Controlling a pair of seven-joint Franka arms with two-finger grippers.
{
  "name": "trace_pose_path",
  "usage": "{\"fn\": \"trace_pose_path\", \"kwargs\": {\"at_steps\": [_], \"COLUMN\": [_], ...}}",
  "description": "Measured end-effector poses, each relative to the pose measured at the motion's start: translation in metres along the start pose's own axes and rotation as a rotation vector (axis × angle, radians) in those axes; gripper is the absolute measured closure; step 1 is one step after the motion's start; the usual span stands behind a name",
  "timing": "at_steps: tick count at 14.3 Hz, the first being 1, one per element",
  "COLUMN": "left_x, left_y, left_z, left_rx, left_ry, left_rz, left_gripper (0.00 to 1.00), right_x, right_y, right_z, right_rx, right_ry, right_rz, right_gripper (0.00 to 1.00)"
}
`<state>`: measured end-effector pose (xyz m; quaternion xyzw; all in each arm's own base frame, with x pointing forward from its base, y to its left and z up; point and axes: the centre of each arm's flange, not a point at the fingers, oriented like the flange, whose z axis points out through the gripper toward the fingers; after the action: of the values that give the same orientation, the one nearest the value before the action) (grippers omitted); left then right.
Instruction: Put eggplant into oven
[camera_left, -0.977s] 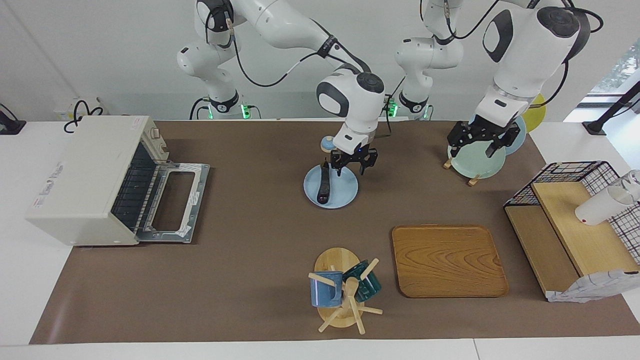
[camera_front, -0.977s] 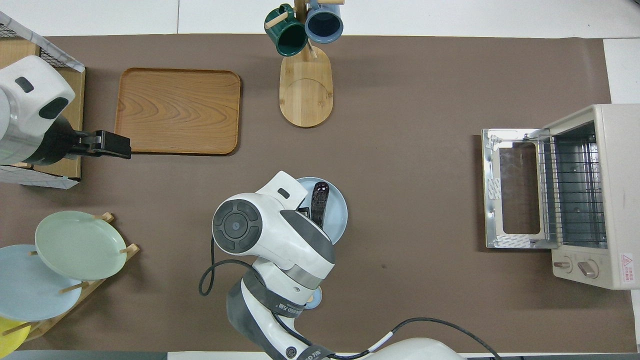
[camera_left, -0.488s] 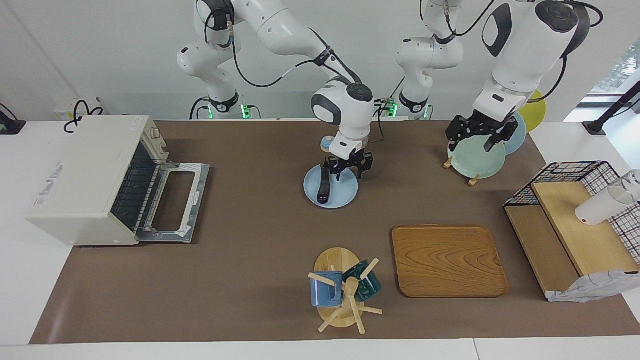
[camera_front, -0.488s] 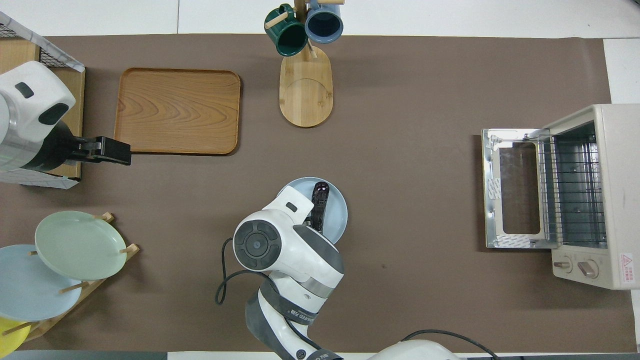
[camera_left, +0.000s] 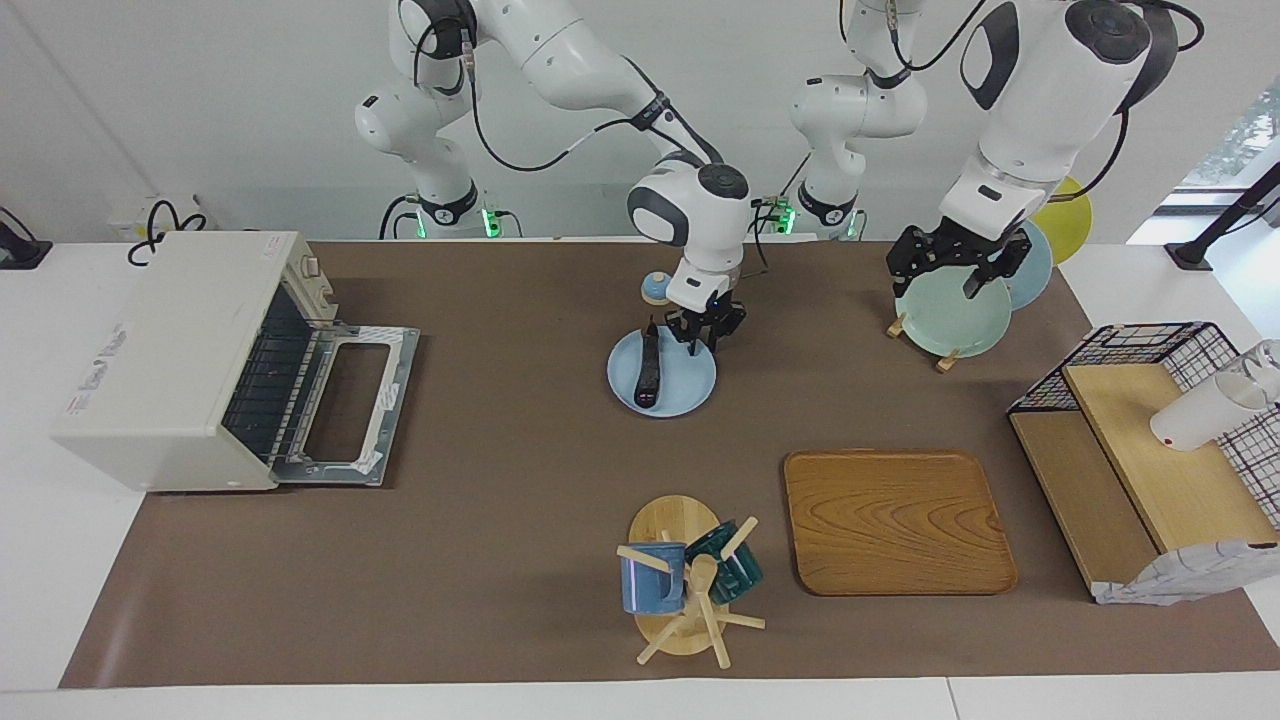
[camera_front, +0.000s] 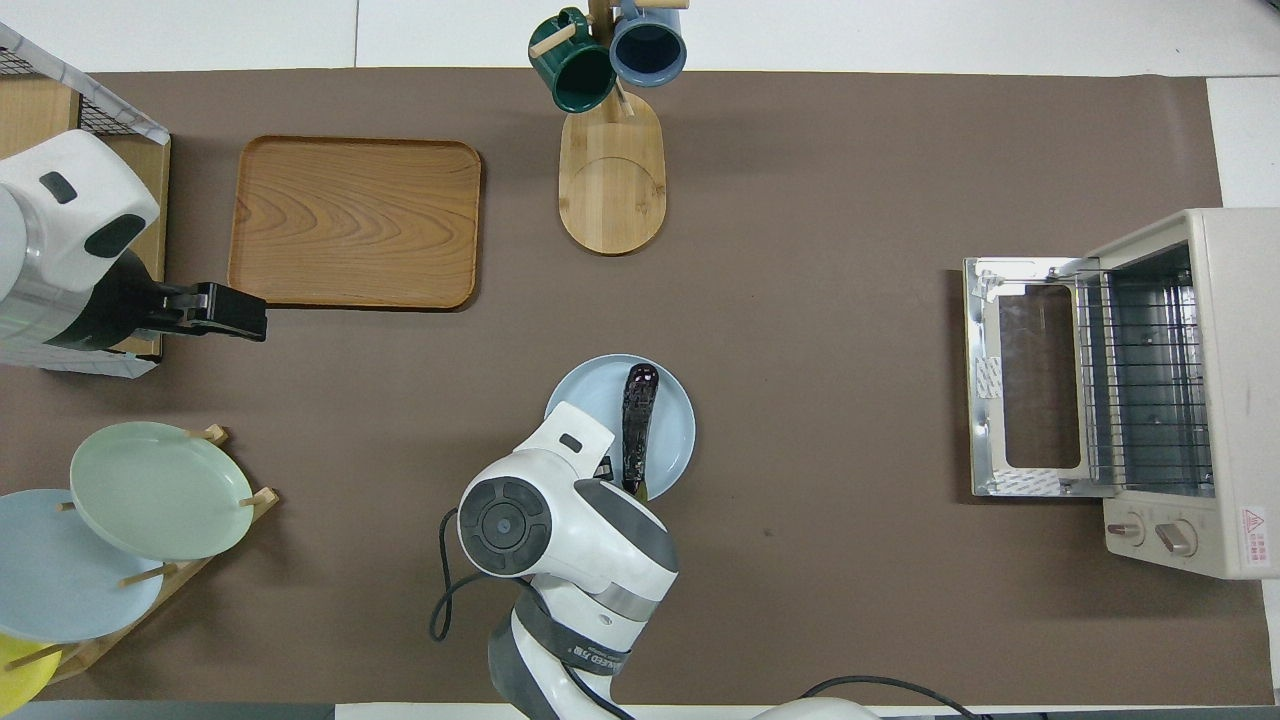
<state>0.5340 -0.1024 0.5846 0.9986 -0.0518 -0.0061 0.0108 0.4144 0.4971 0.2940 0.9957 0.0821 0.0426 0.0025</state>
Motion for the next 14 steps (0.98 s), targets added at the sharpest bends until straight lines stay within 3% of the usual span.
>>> {"fn": "trace_pose_path", "kwargs": {"at_steps": [3, 7, 11, 14], "left_x": [-0.001, -0.004, -0.007, -0.007], "left_y": [0.002, 0.008, 0.002, -0.004], "left_z": [0.000, 0.003, -0.017, -0.020], "left_rx": [0.000, 0.003, 0.003, 0.002], "left_ry": [-0.003, -0.034, -0.041, -0.042], "left_rz": [0.005, 0.015, 0.006, -0.017], "left_gripper": [0.00, 0.00, 0.00, 0.00], "right_x": [0.000, 0.030, 0.084, 0.080], "right_y": [0.006, 0.047, 0.186, 0.316], "right_z": [-0.008, -0.044, -0.099, -0.141], "right_rx": [-0.053, -0.254, -0.281, -0.280], "right_ry": [-0.017, -0.080, -0.125, -0.190], "right_rz": [-0.043, -0.114, -0.060, -0.019], "right_gripper": [0.95, 0.97, 0.97, 0.97]}}
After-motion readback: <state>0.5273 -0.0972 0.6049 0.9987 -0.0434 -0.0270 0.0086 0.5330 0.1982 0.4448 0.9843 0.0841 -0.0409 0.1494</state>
